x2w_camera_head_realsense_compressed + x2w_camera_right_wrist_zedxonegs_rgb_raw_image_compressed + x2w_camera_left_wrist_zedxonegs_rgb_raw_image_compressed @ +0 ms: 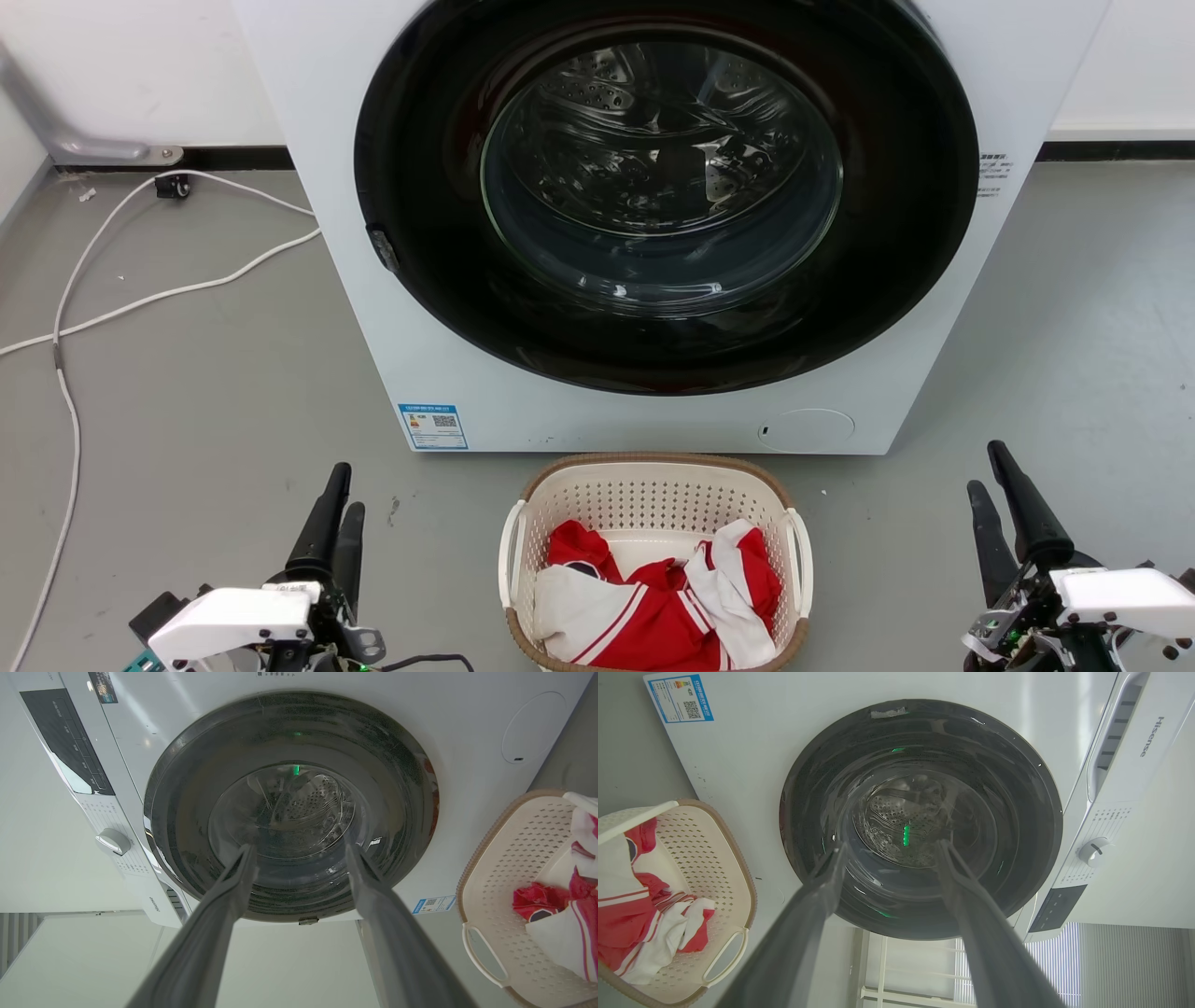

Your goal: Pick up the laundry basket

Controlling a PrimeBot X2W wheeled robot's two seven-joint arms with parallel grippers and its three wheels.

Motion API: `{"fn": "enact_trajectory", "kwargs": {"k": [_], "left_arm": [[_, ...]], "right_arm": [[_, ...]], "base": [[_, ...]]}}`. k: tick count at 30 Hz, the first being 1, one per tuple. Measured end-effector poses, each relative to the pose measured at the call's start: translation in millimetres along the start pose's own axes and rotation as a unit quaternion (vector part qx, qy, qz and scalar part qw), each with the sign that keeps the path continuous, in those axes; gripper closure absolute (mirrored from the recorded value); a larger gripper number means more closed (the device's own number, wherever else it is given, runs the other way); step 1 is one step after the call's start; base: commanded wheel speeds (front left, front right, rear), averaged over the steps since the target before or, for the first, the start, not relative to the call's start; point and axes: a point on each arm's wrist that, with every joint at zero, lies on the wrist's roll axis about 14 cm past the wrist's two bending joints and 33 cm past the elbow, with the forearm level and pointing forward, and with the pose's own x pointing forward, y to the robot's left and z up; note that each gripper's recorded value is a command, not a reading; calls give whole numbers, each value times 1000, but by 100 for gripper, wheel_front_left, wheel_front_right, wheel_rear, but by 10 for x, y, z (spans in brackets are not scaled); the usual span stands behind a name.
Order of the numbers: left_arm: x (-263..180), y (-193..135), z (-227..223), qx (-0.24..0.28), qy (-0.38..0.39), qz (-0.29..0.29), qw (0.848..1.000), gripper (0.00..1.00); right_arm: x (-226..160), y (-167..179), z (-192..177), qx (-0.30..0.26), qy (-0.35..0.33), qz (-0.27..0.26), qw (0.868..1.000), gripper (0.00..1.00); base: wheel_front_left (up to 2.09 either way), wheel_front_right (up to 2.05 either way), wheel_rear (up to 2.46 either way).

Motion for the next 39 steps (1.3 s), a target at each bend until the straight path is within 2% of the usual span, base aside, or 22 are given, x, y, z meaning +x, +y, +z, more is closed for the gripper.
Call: {"fn": "enact_trajectory", "kwargs": {"k": [5, 15, 26, 39], "left_arm": [[6, -45, -48, 33, 2, -6, 999, 0], [11, -140, -164, 155, 13, -21, 988, 0], [19, -214, -276, 265, 20, -38, 963, 0], [41, -281, -382, 376, 23, -57, 925, 0]], "right_arm": [[-19, 7, -15, -29, -2, 1, 1000, 0], [-24, 90, 3, -161, -8, 10, 987, 0], [-51, 191, -58, -298, -4, 27, 954, 0], [-99, 233, -108, -412, 5, 34, 910, 0]], "base": [[0, 0, 0], [0, 0, 0], [0, 0, 0], [0, 0, 0]]}}
